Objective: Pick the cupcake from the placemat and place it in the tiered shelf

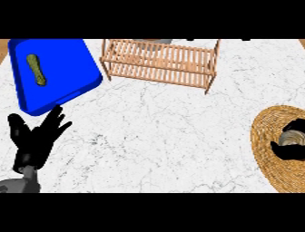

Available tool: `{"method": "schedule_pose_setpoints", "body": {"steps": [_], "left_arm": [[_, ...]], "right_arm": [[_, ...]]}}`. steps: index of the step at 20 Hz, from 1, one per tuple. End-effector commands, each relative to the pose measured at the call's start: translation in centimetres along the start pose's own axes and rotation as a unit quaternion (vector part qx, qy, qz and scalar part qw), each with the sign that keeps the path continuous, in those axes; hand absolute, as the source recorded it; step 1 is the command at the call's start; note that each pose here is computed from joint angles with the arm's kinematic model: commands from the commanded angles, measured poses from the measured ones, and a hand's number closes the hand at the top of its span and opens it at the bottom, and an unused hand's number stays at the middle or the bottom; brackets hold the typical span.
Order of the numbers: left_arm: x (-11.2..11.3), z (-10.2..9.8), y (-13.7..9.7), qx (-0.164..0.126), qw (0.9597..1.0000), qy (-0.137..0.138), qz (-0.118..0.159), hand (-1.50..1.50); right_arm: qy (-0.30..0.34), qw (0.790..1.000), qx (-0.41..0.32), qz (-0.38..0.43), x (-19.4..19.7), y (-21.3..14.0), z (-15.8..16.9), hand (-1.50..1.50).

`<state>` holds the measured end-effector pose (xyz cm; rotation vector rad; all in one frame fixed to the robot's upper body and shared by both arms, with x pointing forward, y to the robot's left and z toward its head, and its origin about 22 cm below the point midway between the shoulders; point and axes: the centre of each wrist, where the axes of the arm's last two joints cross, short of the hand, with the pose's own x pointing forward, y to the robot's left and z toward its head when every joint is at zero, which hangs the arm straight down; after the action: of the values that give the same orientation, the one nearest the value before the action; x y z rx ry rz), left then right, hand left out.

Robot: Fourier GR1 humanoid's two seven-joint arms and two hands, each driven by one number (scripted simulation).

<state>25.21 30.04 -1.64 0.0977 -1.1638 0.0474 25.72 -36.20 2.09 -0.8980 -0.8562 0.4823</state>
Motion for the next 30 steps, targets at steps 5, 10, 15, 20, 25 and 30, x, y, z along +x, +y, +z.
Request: {"method": "schedule_pose_setpoints", "body": {"steps": [5,10,15,20,25,30], "left_arm": [[0.4,-0.8,-2.6,-0.038,0.9989,0.020,-0.016,0.00],[0.2,-1.3,-3.5,-0.053,0.9981,0.020,-0.025,0.00],[-0.7,-0.7,-2.5,-0.038,0.9984,0.035,-0.023,0.00],[-0.2,-0.9,-1.5,-0.024,0.9992,0.029,-0.010,0.00],[-0.6,-0.7,-1.6,-0.018,0.9994,0.027,-0.008,0.00],[-1.2,0.0,-1.5,-0.007,0.9996,0.022,-0.014,0.00]], "right_arm": [[-0.231,0.970,0.072,-0.021,18.2,9.3,9.5,1.50],[-0.311,0.950,0.028,-0.028,27.4,9.8,16.7,1.50],[-0.318,0.945,-0.068,-0.045,32.6,6.3,22.6,1.50],[-0.297,0.945,-0.123,-0.057,36.8,2.9,25.9,1.50],[-0.289,0.944,-0.144,-0.071,39.4,-0.4,28.1,1.50],[-0.268,0.946,-0.155,-0.097,43.4,-4.9,27.4,1.50]]}}
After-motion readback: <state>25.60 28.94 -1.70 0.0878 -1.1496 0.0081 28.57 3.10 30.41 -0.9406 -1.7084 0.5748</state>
